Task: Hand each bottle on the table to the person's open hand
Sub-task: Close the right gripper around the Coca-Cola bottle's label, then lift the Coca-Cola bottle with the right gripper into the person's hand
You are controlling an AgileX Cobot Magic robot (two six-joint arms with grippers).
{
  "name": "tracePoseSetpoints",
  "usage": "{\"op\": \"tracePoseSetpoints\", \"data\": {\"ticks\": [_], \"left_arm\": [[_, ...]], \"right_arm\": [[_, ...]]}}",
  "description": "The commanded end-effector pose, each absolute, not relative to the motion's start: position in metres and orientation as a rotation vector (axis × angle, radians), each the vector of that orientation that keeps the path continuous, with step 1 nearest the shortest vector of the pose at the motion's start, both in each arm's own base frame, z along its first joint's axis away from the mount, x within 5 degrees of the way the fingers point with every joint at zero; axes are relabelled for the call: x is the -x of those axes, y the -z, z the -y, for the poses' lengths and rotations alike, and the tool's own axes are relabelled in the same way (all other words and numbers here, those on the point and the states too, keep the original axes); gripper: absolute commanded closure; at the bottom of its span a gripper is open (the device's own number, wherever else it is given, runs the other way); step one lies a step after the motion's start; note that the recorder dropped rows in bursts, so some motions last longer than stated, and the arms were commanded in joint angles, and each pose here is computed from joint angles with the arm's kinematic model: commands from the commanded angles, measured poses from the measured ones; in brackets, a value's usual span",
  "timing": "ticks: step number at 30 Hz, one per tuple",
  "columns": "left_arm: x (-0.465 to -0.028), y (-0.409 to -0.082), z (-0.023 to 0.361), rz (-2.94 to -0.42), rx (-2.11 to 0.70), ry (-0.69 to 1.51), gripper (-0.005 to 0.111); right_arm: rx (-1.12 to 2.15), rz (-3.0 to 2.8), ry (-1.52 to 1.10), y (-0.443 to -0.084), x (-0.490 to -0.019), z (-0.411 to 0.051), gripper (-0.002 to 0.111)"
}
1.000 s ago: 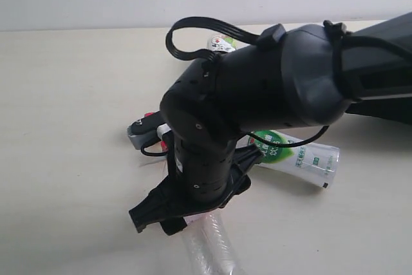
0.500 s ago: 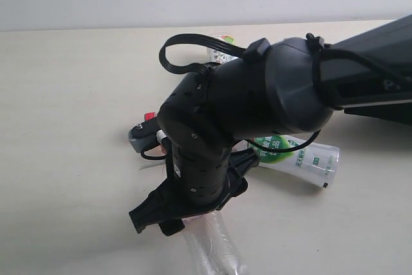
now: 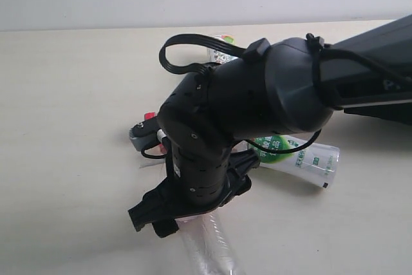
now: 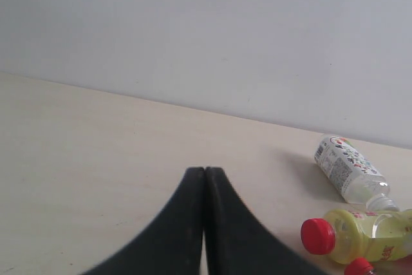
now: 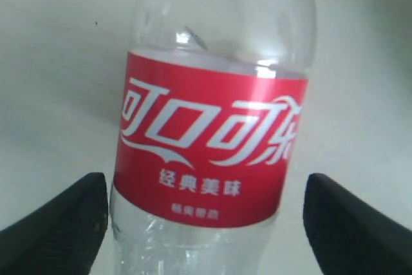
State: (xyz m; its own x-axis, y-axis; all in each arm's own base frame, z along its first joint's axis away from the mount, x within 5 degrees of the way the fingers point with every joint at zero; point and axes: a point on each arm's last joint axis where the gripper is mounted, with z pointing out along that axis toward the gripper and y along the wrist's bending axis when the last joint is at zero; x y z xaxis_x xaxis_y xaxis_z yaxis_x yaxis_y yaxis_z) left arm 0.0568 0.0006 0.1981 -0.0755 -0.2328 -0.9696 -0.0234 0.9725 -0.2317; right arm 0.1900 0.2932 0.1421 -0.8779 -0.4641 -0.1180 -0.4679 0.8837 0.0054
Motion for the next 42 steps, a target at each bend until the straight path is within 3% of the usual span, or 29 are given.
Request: {"op": "tracePoseSetpoints", "data": {"ticks": [1, 20, 24, 30, 34, 42], "left_arm": [[-0.056, -0.2, -0.001, -1.625, 0.194, 0.169, 0.104], [-0.056, -0.2, -0.001, -1.625, 0.194, 0.169, 0.104], [-0.056, -0.2, -0.001, -1.625, 0.194, 0.169, 0.104], [-0.056, -0.2, -0.001, -1.625, 0.194, 0.169, 0.104], [-0.056, -0.2, -0.001, -1.625, 0.194, 0.169, 0.104], [-0.056, -0.2, -0.001, -1.625, 0.194, 0.169, 0.104]], "right_arm": [[0.737, -2.921, -0.056, -0.143, -0.191, -0.295, 0.029], [0.759, -2.954, -0.006, -0.12, -0.192, -0.297, 0.031], [0.762, -2.954, -0.004, -0.122, -0.192, -0.296, 0.048], [0.806, -2.958, 0.016, -0.129, -0.189, -0.293, 0.089], [0.804, -2.938, -0.012, -0.139, -0.189, -0.293, 0.107], [0.831, -2.891, -0.135, -0.187, -0.185, -0.292, 0.108]]}}
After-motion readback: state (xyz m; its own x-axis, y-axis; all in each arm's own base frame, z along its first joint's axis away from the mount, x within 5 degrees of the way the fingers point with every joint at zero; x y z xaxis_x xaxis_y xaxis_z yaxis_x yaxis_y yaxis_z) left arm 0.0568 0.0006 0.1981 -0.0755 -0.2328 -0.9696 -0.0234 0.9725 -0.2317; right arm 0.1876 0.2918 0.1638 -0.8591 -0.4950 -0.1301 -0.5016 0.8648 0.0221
